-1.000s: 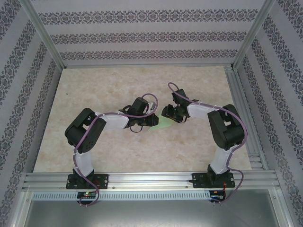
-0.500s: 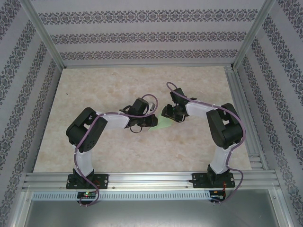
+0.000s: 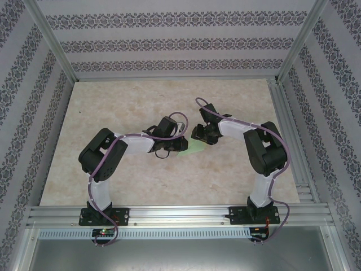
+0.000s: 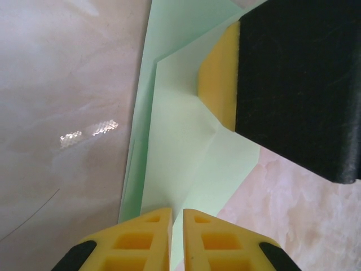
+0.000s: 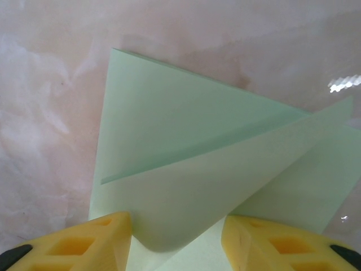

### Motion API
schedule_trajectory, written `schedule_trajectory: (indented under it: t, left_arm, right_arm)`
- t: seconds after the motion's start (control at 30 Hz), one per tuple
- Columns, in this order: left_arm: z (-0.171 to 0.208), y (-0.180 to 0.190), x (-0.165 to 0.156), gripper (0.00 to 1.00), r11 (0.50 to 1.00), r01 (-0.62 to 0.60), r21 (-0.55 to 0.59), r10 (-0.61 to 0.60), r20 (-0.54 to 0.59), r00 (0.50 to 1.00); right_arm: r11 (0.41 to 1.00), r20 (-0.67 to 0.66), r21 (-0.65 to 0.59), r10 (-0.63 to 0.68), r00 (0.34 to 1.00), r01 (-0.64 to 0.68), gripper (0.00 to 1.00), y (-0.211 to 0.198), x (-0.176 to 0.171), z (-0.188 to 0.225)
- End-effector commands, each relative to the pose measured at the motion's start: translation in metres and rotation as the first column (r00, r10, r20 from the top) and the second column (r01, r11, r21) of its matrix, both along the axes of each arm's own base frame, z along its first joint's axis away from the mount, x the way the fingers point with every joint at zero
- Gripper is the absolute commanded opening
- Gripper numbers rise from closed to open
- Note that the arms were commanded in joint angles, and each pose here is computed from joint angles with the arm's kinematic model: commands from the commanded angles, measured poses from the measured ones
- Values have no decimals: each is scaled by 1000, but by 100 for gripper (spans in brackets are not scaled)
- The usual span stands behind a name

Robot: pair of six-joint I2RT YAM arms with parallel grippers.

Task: Fold a paper plane with a square sheet of paper (pick it up from the middle)
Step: Fourth fold the wing at the center of the table.

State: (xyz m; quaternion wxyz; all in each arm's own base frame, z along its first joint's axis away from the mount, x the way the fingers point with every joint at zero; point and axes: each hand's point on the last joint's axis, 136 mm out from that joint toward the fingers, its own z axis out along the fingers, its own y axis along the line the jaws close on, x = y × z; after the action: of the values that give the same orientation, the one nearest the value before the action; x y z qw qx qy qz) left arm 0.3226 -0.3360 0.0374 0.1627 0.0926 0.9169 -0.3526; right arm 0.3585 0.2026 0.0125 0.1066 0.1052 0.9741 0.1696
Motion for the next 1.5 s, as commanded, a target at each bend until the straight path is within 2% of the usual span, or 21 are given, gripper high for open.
schedule_trajectory:
  t: [0.0, 0.2, 0.47, 0.73, 1.47]
  left_arm:
    - [25, 3, 11, 15, 998, -37, -53, 40, 47, 998]
    - [39, -4, 11, 16, 992, -23, -123, 30, 62, 998]
    - [36, -13, 13, 16, 988, -5, -151, 13, 49, 999]
    - [27, -16, 18, 14, 990, -5, -139, 11, 41, 999]
    - [-7, -5, 16, 7, 999, -32, -42, 31, -9, 999]
  right_arm:
    - [978, -162, -210, -50, 986, 16, 51, -40, -38, -62]
    - [973, -177, -231, -61, 982, 19, 52, -41, -40, -67]
    - [973, -184, -230, -66, 981, 22, 55, -39, -41, -70]
    - [975, -195, -221, -70, 978, 26, 58, -38, -42, -74]
    - [972, -213, -233, -94, 973, 42, 52, -44, -47, -80]
